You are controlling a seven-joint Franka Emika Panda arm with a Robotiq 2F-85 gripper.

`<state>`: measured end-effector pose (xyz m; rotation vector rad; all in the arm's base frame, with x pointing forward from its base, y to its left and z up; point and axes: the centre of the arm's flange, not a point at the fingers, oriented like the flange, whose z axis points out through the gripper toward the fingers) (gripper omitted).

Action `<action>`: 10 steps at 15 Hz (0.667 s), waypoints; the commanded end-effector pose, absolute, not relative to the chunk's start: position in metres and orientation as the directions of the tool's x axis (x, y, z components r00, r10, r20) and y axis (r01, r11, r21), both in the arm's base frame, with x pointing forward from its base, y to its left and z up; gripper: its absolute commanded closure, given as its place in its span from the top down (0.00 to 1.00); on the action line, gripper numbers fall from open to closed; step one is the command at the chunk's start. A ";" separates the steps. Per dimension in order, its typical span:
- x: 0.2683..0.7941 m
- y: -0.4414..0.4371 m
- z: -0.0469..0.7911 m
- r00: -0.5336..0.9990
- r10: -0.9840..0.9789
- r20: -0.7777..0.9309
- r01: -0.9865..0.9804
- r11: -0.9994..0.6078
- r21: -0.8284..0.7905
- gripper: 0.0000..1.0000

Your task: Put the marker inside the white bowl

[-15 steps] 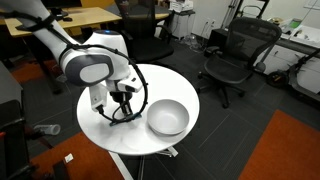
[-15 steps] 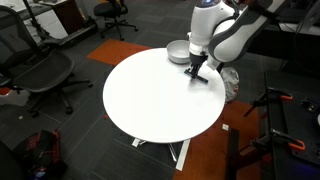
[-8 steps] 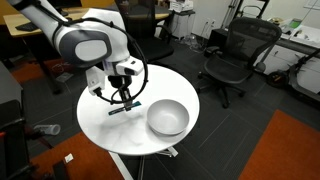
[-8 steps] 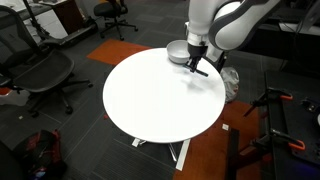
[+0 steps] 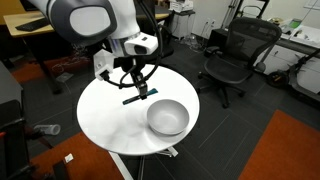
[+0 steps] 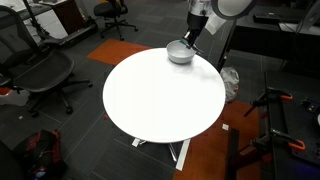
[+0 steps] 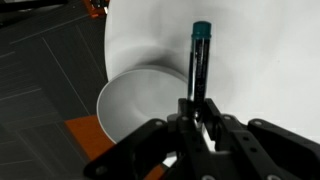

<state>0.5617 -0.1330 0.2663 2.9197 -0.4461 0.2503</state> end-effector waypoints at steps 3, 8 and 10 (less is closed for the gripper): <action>0.597 -0.168 0.288 0.910 -0.333 0.247 -0.377 -0.912 0.159 0.05; 0.629 -0.201 0.272 0.903 -0.363 0.231 -0.405 -0.899 0.167 0.05; 0.638 -0.209 0.257 0.903 -0.379 0.203 -0.414 -0.894 0.174 0.05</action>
